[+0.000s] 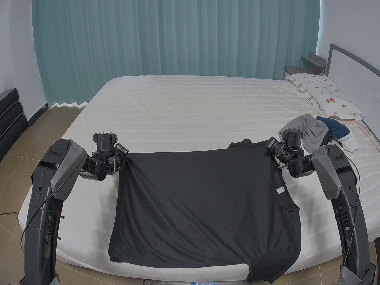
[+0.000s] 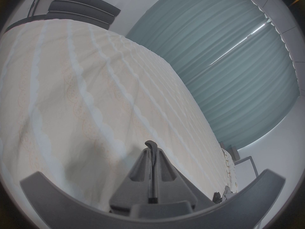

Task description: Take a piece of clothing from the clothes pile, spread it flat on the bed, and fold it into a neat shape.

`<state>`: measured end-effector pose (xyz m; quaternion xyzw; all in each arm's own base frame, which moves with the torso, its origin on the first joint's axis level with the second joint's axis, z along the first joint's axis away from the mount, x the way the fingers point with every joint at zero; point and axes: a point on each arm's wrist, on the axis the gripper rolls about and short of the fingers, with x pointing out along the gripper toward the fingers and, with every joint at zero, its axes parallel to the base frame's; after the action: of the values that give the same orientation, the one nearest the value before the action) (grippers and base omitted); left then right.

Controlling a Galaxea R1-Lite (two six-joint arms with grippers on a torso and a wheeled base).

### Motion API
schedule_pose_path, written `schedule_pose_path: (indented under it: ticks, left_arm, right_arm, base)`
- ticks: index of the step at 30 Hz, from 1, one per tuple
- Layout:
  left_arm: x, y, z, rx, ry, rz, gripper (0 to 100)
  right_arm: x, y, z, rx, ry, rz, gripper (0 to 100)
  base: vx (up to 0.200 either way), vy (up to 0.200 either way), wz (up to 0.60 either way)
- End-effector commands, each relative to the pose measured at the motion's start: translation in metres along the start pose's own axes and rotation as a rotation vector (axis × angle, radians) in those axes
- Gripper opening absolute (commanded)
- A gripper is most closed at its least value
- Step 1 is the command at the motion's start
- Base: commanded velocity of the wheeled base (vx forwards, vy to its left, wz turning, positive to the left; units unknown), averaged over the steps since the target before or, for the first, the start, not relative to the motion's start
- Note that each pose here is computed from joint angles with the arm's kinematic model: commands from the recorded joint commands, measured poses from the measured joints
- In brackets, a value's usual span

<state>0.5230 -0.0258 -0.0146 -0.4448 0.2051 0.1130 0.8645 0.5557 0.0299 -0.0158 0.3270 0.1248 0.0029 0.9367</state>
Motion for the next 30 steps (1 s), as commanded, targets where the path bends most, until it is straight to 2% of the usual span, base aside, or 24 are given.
schedule_pose_path:
  ticks: [1, 6, 12, 13, 14, 15, 19, 22, 26, 30]
  left_arm:
    - [-0.001, -0.001, 0.000, 0.002, 0.004, -0.002, 0]
    - [0.000, 0.000, -0.008, 0.008, 0.027, -0.001, 0]
    - [0.000, -0.002, -0.010, 0.009, 0.035, -0.001, 0]
    - [0.000, -0.002, -0.010, 0.007, 0.036, -0.002, 0]
    - [0.001, -0.001, -0.010, 0.008, 0.037, -0.001, 0]
    - [0.001, -0.001, -0.011, 0.009, 0.036, 0.000, 100]
    - [-0.002, -0.002, -0.010, 0.009, 0.039, 0.002, 100]
    - [-0.005, -0.002, -0.008, 0.009, 0.043, 0.008, 100]
    - [-0.028, -0.007, 0.000, 0.008, 0.069, 0.004, 100]
    - [-0.072, -0.012, 0.021, -0.009, 0.119, -0.046, 100]
  right_arm:
    - [0.002, -0.004, -0.003, 0.000, -0.008, -0.001, 0]
    - [0.003, -0.005, -0.002, 0.000, -0.037, 0.003, 0]
    - [0.003, -0.008, -0.007, -0.004, -0.014, -0.011, 0]
    - [0.003, -0.010, -0.010, -0.006, -0.008, -0.016, 100]
    - [0.004, -0.011, -0.012, -0.006, -0.004, -0.018, 100]
    - [0.004, -0.011, -0.014, -0.006, -0.001, -0.019, 100]
    - [-0.001, -0.010, -0.019, -0.009, 0.027, -0.027, 100]
    - [-0.013, -0.001, -0.003, -0.002, 0.027, -0.019, 100]
    - [-0.041, 0.004, 0.019, 0.012, 0.051, -0.037, 100]
    - [-0.090, 0.010, 0.036, 0.021, 0.094, -0.016, 100]
  base:
    - [0.000, 0.000, 0.00]
    - [0.000, 0.000, 0.00]
    - [0.000, 0.000, 0.00]
    - [0.000, 0.000, 0.00]
    - [0.000, 0.000, 0.00]
    - [0.000, 0.000, 0.00]
    - [0.000, 0.000, 0.00]
    - [0.000, 0.000, 0.00]
    - [0.000, 0.000, 0.00]
    - [0.000, 0.000, 0.00]
